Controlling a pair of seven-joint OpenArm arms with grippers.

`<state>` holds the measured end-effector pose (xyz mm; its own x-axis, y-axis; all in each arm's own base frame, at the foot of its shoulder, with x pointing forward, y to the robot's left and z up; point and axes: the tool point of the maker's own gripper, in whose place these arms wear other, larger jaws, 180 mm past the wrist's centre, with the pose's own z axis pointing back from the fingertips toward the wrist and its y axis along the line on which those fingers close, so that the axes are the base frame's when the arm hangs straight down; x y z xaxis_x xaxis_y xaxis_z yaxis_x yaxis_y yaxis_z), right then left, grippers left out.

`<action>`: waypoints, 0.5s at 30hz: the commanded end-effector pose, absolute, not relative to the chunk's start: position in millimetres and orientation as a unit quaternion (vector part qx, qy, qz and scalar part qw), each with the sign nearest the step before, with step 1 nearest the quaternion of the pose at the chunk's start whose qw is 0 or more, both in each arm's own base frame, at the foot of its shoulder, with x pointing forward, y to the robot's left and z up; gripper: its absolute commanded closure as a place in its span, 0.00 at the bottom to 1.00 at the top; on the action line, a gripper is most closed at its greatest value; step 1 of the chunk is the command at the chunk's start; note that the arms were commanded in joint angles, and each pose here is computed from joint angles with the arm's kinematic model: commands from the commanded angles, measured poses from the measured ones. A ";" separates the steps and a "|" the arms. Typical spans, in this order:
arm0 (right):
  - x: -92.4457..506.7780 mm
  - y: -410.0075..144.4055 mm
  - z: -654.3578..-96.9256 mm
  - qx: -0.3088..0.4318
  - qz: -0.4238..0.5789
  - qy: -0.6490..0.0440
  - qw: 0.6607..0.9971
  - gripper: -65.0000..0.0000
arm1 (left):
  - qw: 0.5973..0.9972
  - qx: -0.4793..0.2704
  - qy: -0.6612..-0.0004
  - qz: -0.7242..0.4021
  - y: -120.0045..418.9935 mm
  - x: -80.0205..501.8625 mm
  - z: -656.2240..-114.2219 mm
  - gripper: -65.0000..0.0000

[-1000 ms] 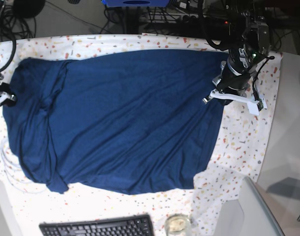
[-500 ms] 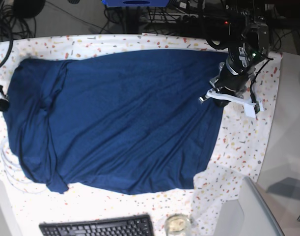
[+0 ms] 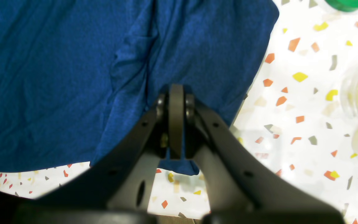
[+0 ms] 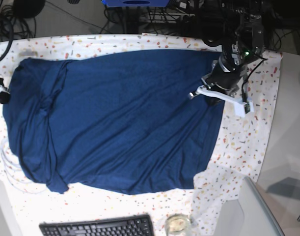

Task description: Layout the t-shirt on the table in an organized manner, then fold the t-shirt properly

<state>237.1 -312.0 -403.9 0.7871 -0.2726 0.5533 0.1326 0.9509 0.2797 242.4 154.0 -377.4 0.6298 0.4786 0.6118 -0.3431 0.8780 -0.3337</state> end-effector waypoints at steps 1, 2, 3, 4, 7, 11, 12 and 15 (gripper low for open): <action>249.5 -321.7 -386.7 0.106 -0.101 -0.336 0.930 1.00 | 0.891 -0.096 -0.383 0.223 153.8 248.8 -368.3 1.00; 250.0 -321.2 -386.7 0.106 -0.101 -0.337 0.930 1.00 | 0.891 -0.096 -0.384 0.223 153.8 249.9 -367.6 1.00; 251.3 -320.7 -386.0 0.107 -0.102 -0.339 0.929 1.00 | 0.889 -0.097 -0.388 0.223 153.8 252.7 -365.6 1.00; 254.2 -320.2 -384.4 0.108 -0.102 -0.343 0.928 1.00 | 0.888 -0.097 -0.390 0.223 154.3 254.4 -364.4 1.00; 258.6 -322.0 -381.2 0.107 -0.101 -0.347 0.926 1.00 | 0.887 -0.097 -0.391 0.223 154.5 256.3 -363.9 1.00; 268.9 -329.6 -371.7 0.104 -0.111 -0.365 0.918 1.00 | 0.888 -0.095 -0.390 0.225 156.5 256.1 -365.9 1.00; 271.5 -330.2 -371.9 0.106 -0.113 -0.366 0.917 1.00 | 0.889 -0.092 -0.387 0.228 158.8 255.3 -368.7 1.00; 282.2 -333.6 -371.3 0.112 -0.124 -0.371 0.913 1.00 | 0.894 -0.085 -0.373 0.232 162.8 258.6 -382.6 1.00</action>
<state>273.4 -323.9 -386.6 0.7243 -0.3239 0.6087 0.1554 0.9368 0.3136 252.8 161.6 -390.1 0.6327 0.4834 0.6049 -0.3638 0.8752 -0.3189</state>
